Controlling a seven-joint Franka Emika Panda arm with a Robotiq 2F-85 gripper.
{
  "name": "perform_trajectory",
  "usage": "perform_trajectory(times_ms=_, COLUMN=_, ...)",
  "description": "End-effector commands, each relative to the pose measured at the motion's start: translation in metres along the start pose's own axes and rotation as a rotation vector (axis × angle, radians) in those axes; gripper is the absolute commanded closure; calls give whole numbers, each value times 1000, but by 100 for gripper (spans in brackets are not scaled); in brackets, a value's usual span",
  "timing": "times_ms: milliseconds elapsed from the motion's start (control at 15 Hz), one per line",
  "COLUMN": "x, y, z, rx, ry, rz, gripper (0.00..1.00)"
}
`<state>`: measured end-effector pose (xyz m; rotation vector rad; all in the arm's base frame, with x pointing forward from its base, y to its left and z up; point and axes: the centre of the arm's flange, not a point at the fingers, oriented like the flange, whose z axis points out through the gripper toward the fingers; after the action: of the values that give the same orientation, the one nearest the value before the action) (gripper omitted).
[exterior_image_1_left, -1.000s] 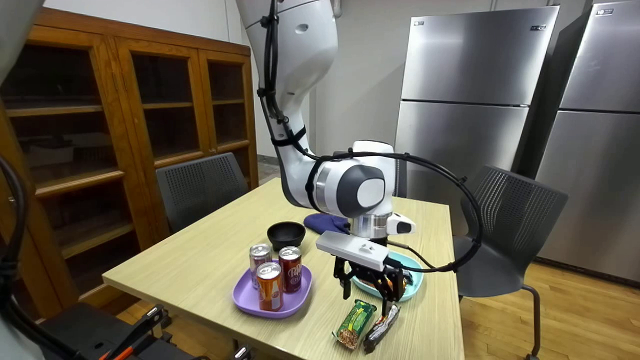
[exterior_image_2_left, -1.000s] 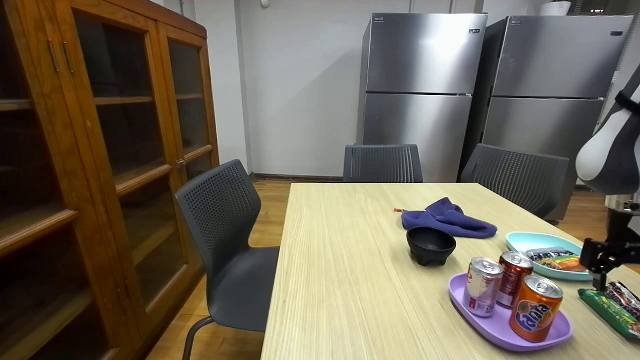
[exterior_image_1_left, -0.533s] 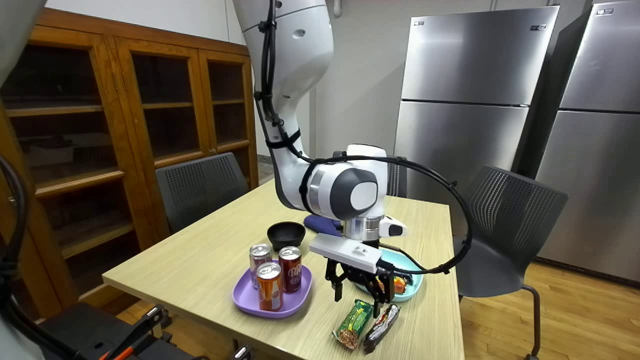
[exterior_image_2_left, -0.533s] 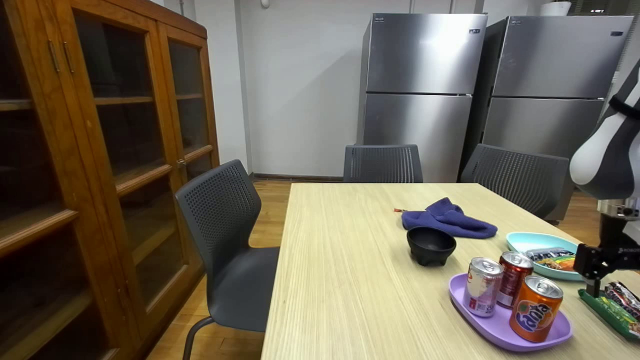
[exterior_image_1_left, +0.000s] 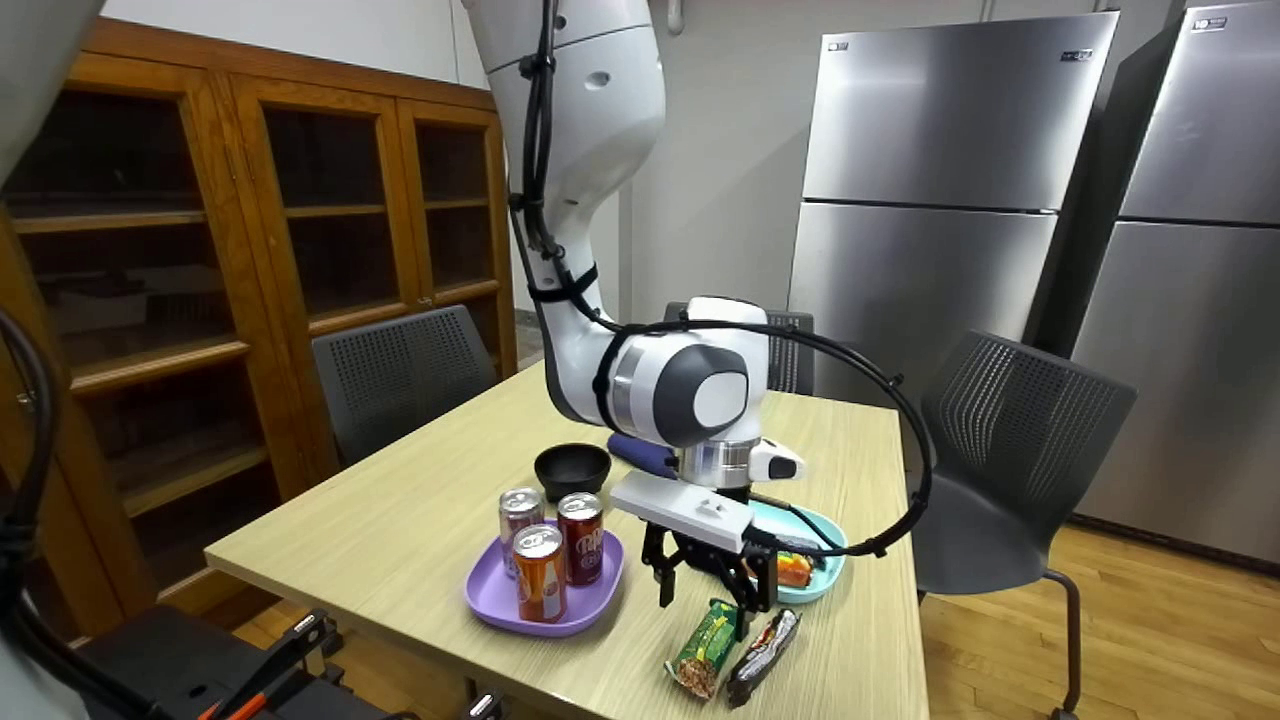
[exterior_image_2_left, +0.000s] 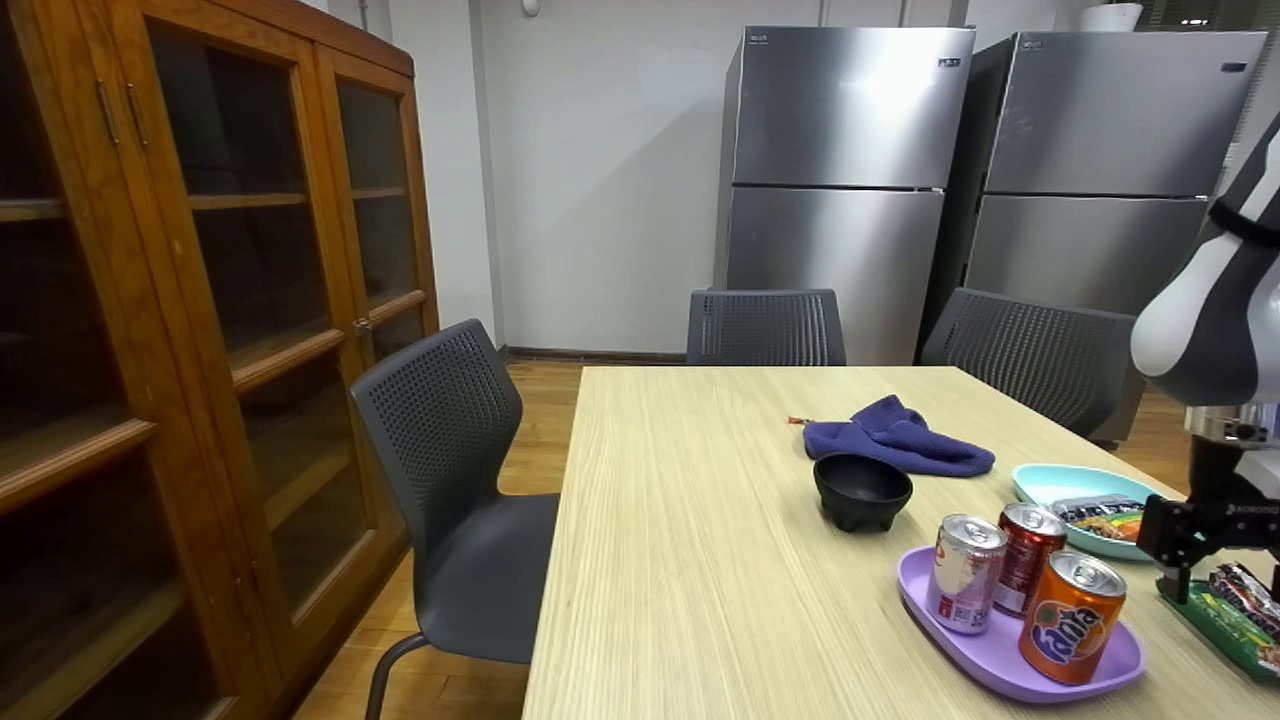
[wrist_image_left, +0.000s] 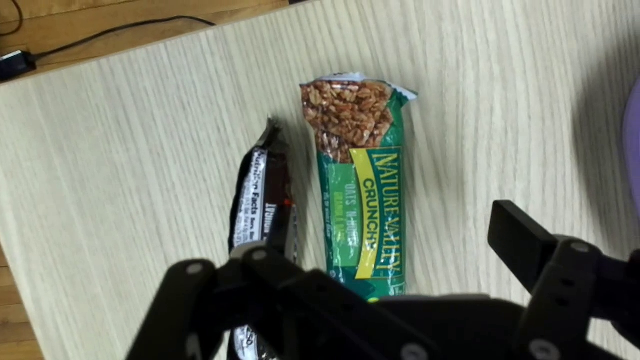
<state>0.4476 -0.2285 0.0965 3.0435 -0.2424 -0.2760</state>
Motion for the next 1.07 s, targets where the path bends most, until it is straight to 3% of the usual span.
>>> perform_trajectory(times_ms=0, x=2, y=0, z=4, rx=40, ry=-14, rz=-1, gripper=0)
perform_trajectory(times_ms=1000, x=11, y=11, z=21, rx=95, ry=-17, rz=64, gripper=0)
